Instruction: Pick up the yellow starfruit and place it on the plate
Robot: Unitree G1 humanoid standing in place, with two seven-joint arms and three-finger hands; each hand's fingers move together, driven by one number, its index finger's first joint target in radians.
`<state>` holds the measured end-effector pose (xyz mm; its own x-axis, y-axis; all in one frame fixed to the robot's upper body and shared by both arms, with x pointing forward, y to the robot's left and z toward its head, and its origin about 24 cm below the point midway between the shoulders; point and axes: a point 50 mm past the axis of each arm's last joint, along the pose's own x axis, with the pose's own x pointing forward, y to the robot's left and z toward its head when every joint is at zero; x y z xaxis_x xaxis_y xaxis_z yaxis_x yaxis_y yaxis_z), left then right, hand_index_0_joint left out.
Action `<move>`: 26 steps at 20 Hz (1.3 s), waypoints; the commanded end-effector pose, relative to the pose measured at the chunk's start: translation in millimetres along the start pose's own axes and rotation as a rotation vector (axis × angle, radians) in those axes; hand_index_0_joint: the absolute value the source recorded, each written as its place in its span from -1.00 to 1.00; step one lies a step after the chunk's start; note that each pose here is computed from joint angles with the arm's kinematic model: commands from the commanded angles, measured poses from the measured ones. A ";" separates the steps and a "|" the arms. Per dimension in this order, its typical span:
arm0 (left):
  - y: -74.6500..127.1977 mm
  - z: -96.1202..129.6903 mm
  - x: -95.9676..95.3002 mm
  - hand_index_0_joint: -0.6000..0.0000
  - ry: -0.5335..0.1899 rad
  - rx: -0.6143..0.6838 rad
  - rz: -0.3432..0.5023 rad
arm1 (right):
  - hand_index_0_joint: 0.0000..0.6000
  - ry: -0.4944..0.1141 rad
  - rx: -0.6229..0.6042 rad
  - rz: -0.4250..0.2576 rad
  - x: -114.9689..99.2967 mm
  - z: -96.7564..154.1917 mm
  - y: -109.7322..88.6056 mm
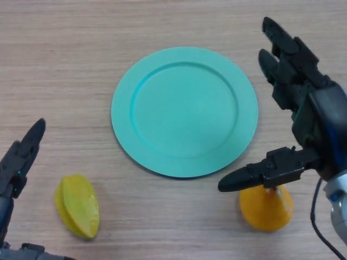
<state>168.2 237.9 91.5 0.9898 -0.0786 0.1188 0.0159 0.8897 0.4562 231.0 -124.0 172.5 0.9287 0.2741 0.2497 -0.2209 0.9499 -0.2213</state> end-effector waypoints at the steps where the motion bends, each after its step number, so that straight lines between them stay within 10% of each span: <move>1: 24.2 9.8 -3.8 1.00 -0.123 0.153 0.127 | -1.00 -0.251 0.005 -0.032 -2.6 32.4 -4.6; 20: -5.7 -50.6 26.9 1.00 -0.102 0.150 0.103 | -1.00 -0.261 -0.009 -0.071 -5.6 37.1 -17.8; 26: -8.3 -56.2 25.2 -1.00 -0.099 0.226 0.084 | -1.00 -0.249 -0.013 -0.064 -5.6 33.4 -17.2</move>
<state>203.5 248.3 22.0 0.9912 0.0082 0.1325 -0.0830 0.8167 0.5710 231.5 -132.0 175.4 0.9331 0.2447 0.2635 -0.1931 0.9591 -0.2069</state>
